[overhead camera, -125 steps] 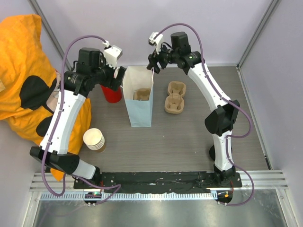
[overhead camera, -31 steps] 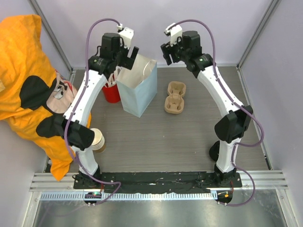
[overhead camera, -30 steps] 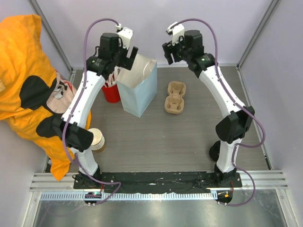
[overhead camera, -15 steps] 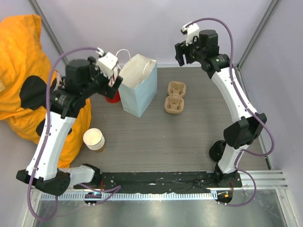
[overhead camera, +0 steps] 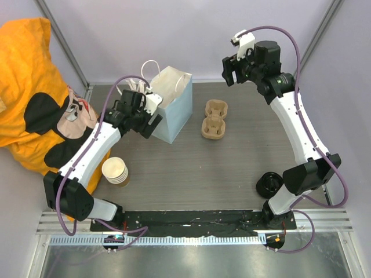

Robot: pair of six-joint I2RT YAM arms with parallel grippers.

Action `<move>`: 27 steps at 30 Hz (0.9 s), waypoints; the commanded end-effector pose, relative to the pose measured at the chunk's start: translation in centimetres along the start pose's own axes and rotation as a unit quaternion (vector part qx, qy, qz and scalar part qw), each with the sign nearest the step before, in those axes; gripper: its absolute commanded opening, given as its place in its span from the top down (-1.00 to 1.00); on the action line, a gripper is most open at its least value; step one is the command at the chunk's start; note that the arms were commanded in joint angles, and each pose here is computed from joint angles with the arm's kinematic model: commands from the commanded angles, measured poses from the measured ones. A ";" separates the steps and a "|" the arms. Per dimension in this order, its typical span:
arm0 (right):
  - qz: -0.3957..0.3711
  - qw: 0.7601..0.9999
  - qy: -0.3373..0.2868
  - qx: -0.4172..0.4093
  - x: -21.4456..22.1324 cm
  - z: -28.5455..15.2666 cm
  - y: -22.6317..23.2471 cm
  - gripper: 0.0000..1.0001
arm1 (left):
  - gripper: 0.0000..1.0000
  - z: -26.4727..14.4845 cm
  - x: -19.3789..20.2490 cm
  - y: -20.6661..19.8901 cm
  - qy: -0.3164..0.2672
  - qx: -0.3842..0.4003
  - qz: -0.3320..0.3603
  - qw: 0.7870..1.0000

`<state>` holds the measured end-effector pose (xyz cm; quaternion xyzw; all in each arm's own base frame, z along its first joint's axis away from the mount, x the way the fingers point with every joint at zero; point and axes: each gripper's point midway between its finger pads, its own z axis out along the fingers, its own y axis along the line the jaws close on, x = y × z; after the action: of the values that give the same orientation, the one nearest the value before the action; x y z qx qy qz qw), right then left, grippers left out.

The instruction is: Pack the takeout coffee

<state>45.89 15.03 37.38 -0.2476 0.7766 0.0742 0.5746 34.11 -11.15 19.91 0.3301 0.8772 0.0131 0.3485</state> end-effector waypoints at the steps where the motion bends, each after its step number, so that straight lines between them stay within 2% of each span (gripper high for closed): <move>1: 0.002 1.000 -0.029 0.007 -1.8 -1.7 -0.5 -0.55 | -0.73 1.2 -1.9 -0.4 -0.041 0.005 -0.024 0.999; 10: 0.008 1.000 -0.028 0.010 -1.5 -2.2 -0.7 -0.56 | -0.69 4.4 -2.4 -1.1 -0.035 0.017 -0.050 0.998; 19: 0.011 0.999 -0.033 0.010 -1.7 -2.7 -0.9 -0.57 | -0.70 6.2 -5.3 0.1 -0.068 -0.018 -0.078 0.994; 27: 0.012 0.999 -0.035 0.010 -1.7 -2.7 -1.0 -0.58 | -0.74 8.9 -7.9 0.2 -0.074 -0.035 -0.086 0.993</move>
<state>45.23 13.79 37.50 -0.2373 0.7795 0.0738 0.5751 40.82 -15.97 15.46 0.2656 0.8907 -0.0148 0.3686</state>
